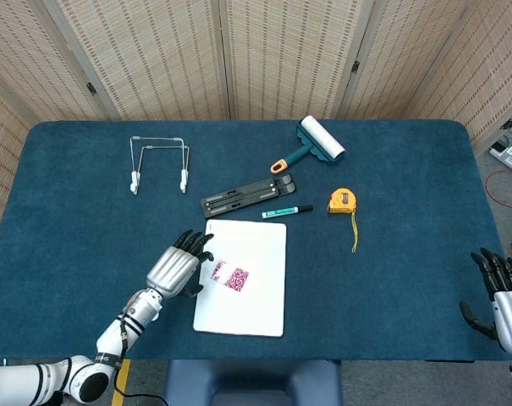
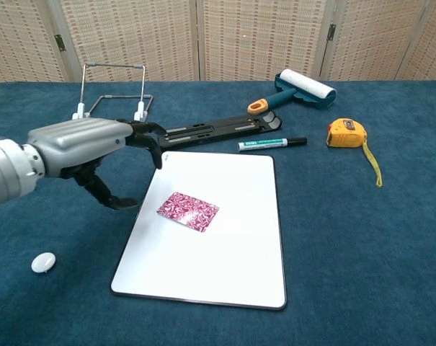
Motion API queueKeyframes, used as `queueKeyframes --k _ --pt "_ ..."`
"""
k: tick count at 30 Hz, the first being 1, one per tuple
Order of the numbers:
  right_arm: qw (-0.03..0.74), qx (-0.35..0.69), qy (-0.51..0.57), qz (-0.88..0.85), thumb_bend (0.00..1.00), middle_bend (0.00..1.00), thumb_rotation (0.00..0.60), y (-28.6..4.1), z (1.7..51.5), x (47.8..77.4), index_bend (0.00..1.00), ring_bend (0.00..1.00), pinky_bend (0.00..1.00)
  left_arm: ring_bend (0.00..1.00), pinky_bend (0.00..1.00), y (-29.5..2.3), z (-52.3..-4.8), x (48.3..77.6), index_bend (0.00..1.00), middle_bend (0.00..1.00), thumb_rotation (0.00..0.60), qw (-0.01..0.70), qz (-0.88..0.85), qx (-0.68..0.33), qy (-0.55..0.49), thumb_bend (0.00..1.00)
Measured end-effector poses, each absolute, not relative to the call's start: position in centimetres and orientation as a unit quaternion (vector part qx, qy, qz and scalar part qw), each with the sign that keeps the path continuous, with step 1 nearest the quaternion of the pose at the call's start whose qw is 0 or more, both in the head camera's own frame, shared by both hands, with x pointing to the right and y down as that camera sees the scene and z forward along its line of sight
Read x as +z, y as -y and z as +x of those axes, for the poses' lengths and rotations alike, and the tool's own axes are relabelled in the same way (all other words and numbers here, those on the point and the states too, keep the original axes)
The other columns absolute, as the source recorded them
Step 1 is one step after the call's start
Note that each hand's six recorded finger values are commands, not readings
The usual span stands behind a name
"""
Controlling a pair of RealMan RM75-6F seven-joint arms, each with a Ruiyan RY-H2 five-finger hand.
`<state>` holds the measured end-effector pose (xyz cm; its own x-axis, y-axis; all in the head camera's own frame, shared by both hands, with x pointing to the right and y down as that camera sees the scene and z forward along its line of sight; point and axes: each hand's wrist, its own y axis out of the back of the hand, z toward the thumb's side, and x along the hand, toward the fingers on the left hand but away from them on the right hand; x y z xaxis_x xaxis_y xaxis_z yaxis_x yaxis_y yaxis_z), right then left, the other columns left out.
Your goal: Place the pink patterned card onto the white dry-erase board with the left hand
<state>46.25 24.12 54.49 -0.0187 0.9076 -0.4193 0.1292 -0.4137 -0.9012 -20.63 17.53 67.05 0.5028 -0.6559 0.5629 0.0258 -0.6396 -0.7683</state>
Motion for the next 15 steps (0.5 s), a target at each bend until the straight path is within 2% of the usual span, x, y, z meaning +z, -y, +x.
queueKeyframes --k 15 --pt "0.344 0.568 0.416 -0.621 0.36 0.08 0.600 -23.9 45.1 54.6 0.07 0.05 0.00 0.09 0.00 -22.1 -29.0 65.2 0.38 0.12 0.600 0.422 -0.765 -0.451 -0.184 0.31"
